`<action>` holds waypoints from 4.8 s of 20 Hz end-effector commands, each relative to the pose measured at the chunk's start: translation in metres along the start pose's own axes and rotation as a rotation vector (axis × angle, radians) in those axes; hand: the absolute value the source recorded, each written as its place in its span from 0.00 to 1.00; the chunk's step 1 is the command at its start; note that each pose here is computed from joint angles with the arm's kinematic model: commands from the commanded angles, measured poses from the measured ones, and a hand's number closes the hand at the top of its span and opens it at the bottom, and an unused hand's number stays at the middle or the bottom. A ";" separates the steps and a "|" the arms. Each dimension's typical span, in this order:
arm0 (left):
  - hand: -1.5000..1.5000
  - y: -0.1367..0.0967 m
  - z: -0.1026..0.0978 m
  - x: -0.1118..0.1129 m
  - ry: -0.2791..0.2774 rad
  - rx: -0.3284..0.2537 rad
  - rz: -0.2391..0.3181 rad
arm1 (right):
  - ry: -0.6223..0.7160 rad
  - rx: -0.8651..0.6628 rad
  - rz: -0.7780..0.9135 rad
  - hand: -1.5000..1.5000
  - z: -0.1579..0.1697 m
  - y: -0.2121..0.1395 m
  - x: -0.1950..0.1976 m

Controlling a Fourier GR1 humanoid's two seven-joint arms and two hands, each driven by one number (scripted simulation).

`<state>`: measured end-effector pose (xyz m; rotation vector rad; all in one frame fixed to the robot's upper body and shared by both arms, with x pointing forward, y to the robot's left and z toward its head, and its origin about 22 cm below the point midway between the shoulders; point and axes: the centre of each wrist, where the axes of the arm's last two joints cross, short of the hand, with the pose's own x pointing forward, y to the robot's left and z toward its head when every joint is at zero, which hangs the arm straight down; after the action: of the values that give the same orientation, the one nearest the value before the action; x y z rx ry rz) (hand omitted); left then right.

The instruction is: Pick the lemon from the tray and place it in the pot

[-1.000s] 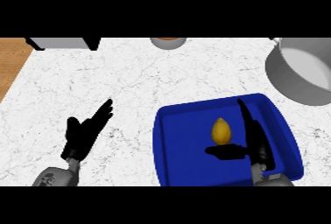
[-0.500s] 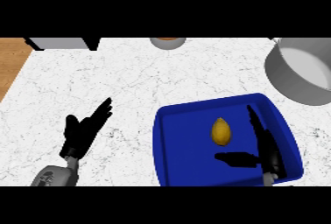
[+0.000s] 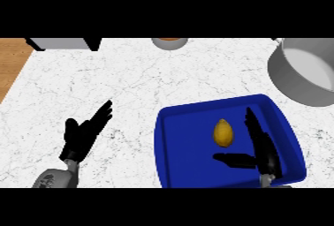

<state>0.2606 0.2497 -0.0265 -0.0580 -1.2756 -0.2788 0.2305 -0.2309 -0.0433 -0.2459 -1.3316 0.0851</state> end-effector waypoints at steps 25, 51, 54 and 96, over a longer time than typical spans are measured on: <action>0.50 0.014 0.008 0.002 0.010 0.023 -0.003 | -0.190 -0.094 -0.077 1.00 -0.012 -0.135 -0.078; 0.50 -0.018 -0.003 0.007 -0.002 -0.035 0.006 | -0.379 -0.455 0.438 1.00 0.020 -0.392 0.027; 0.50 -0.014 0.006 0.007 -0.007 -0.018 -0.013 | -0.364 -0.415 0.478 1.00 0.003 -0.389 0.047; 0.50 -0.016 -0.019 0.023 -0.035 -0.051 -0.013 | 0.189 -0.132 0.854 0.00 -0.154 -0.224 0.139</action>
<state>0.2770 0.2219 -0.0130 -0.1016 -1.3079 -0.3376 0.3850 -0.4549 0.1053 -0.9675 -0.7949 0.7965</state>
